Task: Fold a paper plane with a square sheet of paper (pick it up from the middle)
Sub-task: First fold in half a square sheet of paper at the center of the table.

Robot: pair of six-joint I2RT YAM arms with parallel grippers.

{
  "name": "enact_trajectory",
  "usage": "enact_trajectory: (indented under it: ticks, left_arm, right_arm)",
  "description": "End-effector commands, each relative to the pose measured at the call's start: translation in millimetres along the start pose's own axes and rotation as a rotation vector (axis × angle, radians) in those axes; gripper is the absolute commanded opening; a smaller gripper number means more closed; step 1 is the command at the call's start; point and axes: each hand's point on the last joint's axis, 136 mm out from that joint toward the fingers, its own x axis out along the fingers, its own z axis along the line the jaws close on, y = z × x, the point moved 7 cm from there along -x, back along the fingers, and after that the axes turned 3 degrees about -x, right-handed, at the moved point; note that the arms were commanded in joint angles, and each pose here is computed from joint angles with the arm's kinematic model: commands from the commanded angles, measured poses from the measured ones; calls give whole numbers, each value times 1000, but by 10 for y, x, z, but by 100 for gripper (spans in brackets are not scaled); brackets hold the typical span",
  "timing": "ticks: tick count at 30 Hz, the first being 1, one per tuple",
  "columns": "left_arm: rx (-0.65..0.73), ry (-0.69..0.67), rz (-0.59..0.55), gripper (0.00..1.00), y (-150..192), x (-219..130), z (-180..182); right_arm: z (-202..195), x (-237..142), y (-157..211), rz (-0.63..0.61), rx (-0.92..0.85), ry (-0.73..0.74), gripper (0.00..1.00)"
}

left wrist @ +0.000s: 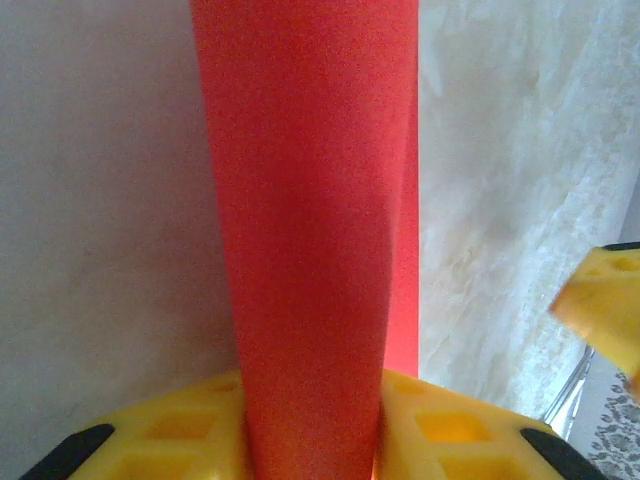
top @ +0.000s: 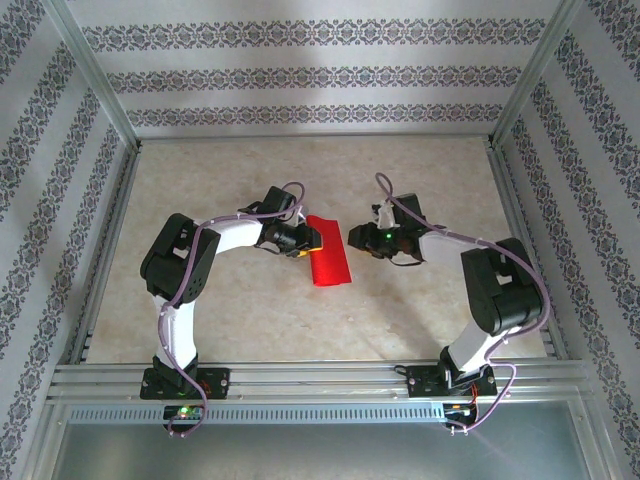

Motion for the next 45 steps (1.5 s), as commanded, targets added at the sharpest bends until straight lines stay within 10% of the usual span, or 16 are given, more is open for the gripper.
enact_trajectory:
  ticks: [1,17,34,45]
  left_arm:
    - [30,-37,19,32,17,8,102]
    - [30,-61,-3,33,-16,-42,74]
    - [-90,-258,-131,81,111,-505,-155]
    - [-84,-316,-49,79,166,-147,-138]
  right_arm:
    - [83,151,-11,40,-15,0,36]
    - [-111,485,231,156,95,167,27]
    - [-93,583,298,180,172,182,27]
    - [-58,586,261,178,167,167,27]
